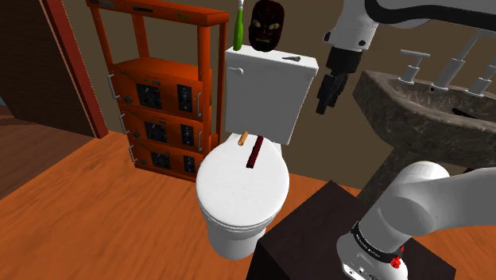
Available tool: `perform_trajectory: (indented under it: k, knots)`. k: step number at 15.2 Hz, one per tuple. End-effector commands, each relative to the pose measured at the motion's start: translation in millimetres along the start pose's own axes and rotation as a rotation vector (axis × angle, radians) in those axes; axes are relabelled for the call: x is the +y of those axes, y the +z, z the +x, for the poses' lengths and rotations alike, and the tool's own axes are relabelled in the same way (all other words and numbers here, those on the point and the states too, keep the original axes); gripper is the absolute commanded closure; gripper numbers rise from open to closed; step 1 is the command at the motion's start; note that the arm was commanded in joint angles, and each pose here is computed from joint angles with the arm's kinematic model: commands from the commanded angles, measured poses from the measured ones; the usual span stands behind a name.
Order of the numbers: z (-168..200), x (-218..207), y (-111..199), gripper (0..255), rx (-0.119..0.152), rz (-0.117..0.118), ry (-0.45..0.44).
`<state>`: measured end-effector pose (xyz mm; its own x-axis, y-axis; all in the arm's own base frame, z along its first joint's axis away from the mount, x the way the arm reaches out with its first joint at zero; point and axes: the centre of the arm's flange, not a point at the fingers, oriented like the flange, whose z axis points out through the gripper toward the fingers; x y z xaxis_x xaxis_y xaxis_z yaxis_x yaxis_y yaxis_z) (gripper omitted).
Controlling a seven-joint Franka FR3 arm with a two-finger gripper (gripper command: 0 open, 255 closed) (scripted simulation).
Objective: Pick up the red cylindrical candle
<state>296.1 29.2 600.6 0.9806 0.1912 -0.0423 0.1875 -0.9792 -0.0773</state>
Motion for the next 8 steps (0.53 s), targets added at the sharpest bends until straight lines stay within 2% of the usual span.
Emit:
perform_trajectory:
  k: [1,8]
  knots:
    - [0.0,0.0,0.0,0,0.000,0.000,0.000]
    - [67.5,4.5,62.9,0,0.000,-0.013,0.175]
